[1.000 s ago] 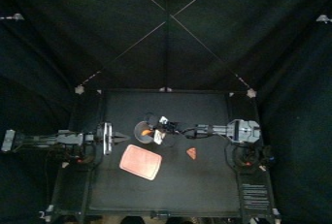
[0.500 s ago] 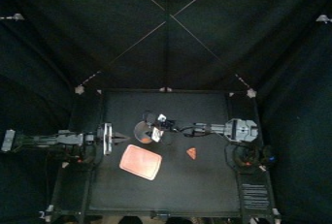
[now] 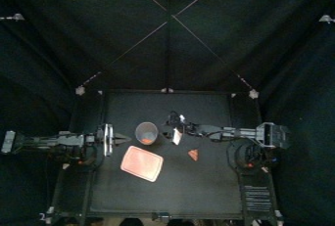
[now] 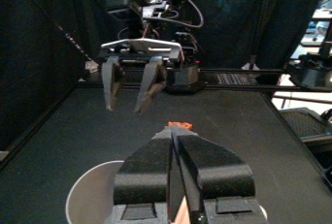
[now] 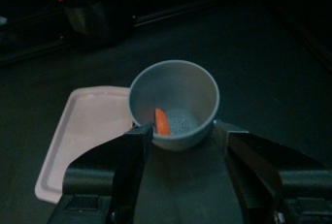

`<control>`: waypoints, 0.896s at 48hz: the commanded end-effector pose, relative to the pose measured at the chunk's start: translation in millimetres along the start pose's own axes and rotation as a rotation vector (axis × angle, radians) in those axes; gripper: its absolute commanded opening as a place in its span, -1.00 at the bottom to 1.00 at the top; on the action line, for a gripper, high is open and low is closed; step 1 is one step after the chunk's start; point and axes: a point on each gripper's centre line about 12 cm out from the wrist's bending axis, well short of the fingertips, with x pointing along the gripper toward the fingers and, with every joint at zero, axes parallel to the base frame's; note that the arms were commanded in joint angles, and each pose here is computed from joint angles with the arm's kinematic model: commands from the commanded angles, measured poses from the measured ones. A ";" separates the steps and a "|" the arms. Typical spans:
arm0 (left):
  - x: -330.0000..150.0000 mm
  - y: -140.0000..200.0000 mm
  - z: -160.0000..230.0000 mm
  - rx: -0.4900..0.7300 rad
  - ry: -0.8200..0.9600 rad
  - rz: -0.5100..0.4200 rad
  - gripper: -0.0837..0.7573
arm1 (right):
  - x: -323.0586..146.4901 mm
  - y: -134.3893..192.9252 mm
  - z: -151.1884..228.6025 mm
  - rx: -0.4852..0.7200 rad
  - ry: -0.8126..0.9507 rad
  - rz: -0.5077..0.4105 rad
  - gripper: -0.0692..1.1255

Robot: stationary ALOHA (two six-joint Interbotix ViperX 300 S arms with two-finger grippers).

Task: Pick the tangerine then place it in the grey bowl
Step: Drop tangerine in the grey bowl and return to neutral

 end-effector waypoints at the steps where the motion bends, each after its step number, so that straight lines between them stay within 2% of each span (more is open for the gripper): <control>1: 1.1 0.4 9.5 0.006 -0.035 0.001 0.30 | -32.3 9.7 7.4 -0.022 -0.138 0.030 0.60; 12: 0.5 1.2 7.1 0.008 -0.034 0.006 0.30 | -65.4 18.6 -13.8 -0.026 -0.285 0.071 0.60; 22: -0.3 2.6 8.3 0.008 -0.041 0.013 0.30 | -84.4 22.2 -37.4 -0.052 -0.272 0.096 0.60; 43: -1.3 6.4 2.5 0.000 -0.038 0.034 0.30 | -98.3 18.3 -37.6 -0.007 -0.320 0.086 0.60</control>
